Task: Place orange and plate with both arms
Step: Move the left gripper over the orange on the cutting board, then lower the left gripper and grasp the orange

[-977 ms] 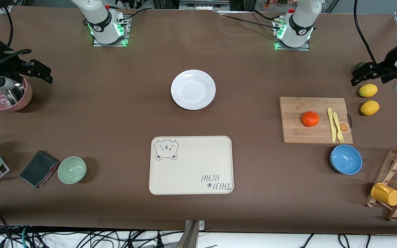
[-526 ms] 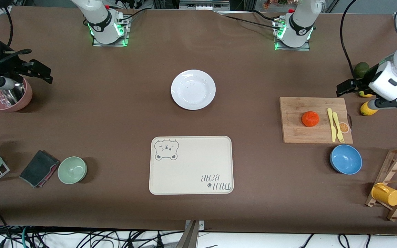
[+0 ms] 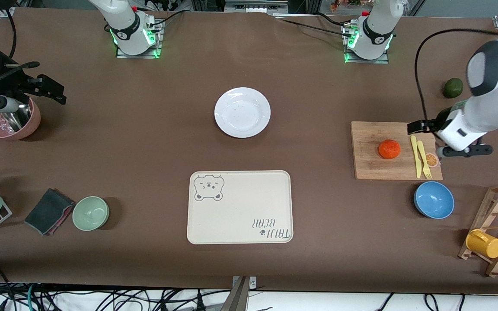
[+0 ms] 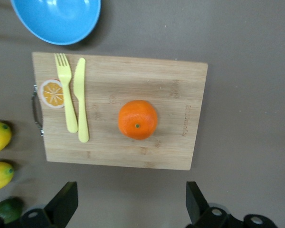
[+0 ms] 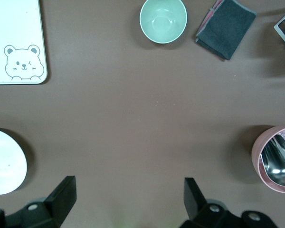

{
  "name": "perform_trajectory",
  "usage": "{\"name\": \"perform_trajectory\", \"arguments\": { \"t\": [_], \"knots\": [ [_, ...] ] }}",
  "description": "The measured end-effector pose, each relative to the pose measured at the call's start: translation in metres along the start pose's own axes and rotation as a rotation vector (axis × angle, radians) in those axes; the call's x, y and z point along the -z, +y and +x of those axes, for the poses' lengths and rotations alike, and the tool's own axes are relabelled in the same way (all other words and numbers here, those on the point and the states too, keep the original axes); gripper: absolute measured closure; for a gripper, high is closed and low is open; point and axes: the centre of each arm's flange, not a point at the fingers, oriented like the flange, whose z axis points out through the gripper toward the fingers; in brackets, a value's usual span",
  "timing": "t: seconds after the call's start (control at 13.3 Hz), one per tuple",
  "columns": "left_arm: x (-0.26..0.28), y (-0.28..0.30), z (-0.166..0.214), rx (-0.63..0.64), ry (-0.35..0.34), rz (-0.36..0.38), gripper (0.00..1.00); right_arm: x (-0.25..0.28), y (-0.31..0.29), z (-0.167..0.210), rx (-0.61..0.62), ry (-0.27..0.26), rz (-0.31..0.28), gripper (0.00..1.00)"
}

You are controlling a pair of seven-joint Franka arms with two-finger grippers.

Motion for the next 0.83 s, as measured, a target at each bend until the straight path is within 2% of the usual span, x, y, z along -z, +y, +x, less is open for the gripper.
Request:
{"name": "perform_trajectory", "arguments": {
  "t": [0.6,0.83],
  "knots": [
    [-0.118,0.0,0.017,-0.004,0.09,-0.015,0.0,0.0,0.0,0.0,0.0,-0.001,0.0,0.0],
    [-0.15,-0.006,0.017,0.004,0.102,-0.018,0.0,0.0,0.0,0.0,0.0,-0.001,0.0,0.0]
  ]
}}
